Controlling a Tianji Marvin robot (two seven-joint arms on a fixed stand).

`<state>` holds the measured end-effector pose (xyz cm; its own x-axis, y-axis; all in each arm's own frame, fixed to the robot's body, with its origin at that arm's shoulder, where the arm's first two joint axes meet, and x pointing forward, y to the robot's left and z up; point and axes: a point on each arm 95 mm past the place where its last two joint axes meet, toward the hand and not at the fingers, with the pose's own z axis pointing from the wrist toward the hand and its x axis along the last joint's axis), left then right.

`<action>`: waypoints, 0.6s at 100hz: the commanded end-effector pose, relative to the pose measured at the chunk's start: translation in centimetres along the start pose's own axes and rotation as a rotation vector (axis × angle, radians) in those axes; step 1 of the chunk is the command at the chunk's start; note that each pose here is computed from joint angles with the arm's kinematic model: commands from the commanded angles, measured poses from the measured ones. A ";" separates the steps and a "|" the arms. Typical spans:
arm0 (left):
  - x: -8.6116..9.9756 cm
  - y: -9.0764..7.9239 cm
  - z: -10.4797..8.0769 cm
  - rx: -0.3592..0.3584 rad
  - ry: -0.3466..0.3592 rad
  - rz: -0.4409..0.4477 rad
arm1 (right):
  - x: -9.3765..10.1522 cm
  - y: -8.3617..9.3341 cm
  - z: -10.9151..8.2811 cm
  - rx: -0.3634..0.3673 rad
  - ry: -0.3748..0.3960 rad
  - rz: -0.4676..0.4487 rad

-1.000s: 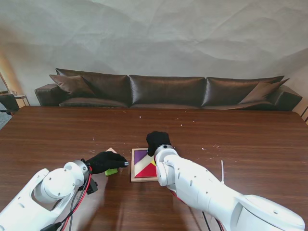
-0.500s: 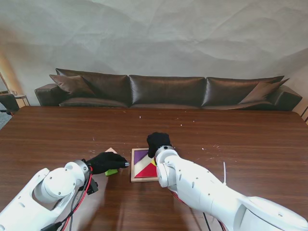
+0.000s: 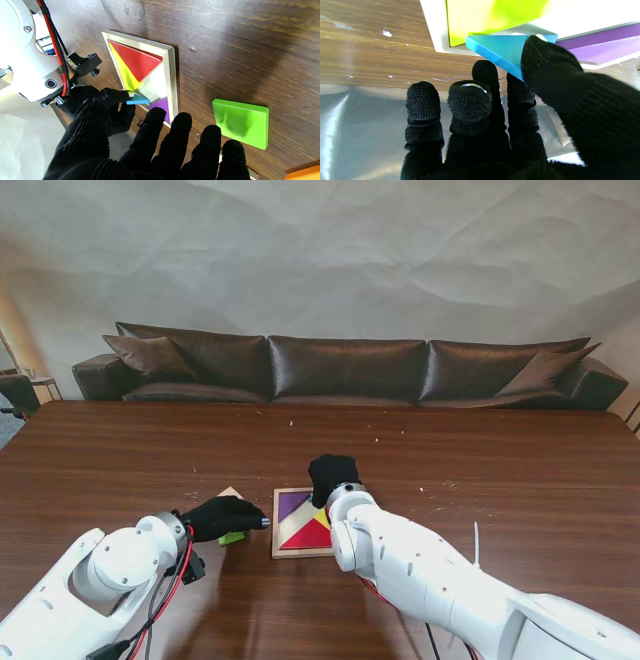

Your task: Assemble the tangram pieces into a square

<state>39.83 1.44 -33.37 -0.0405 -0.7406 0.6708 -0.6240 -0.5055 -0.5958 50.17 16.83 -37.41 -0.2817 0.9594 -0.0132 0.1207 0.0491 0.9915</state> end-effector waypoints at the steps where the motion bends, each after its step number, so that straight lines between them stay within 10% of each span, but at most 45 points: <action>1: 0.1 0.2 0.0 -0.022 0.001 -0.004 | 0.3 -0.4 -0.2 0.011 0.009 -0.001; 60: 0.0 0.3 0.0 -0.026 -0.002 -0.003 | 0.3 -1.1 -0.9 -0.013 0.028 0.016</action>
<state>39.81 1.46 -33.40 -0.0393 -0.7417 0.6696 -0.6263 -0.5039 -0.5949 49.73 16.65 -37.93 -0.2940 0.9558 -0.0007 0.0958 0.0302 0.9949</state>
